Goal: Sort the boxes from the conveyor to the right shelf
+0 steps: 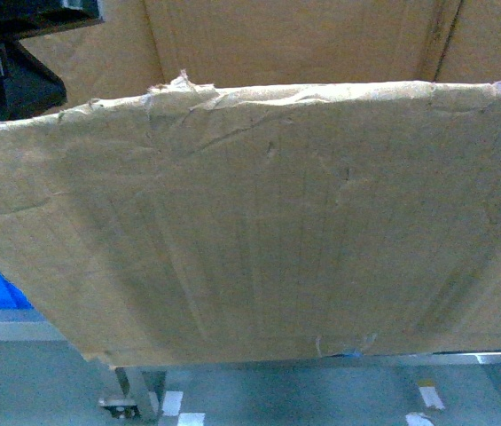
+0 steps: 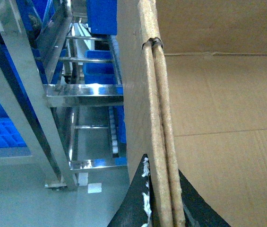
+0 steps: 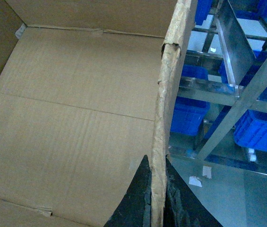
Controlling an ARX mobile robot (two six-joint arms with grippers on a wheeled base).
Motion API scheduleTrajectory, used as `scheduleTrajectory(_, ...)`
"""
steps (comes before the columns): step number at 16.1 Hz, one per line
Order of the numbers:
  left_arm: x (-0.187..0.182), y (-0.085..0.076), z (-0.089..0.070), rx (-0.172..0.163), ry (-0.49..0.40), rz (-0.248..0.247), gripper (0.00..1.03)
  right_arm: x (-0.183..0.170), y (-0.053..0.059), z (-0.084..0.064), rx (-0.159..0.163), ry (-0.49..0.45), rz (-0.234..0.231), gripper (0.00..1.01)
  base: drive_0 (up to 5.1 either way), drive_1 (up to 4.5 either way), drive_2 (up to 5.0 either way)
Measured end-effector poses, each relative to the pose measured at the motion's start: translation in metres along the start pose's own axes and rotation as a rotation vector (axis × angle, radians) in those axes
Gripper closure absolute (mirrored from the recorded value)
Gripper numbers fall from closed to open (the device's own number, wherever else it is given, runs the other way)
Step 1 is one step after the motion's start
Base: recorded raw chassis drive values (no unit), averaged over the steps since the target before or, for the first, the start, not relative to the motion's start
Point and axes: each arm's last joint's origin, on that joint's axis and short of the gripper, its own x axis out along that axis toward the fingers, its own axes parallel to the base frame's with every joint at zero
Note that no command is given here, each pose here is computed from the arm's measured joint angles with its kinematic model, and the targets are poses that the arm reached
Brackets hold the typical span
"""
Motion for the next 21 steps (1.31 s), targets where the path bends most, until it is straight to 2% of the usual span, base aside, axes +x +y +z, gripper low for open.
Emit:
scheduleTrajectory(10,0.0001,0.0,0.0001,0.0,-0.002,0.0,1.0,0.0001,0.0,0.0002,0.0,-0.003,0.0,0.99,0.0,0.0,0.0)
scheduleTrajectory(21,-0.0001,-0.0001,0.0006,-0.001,-0.006,0.0,1.0,-0.0001,0.0,0.0008,-0.001,-0.007,0.0,0.99,0.0,3.92,-3.9)
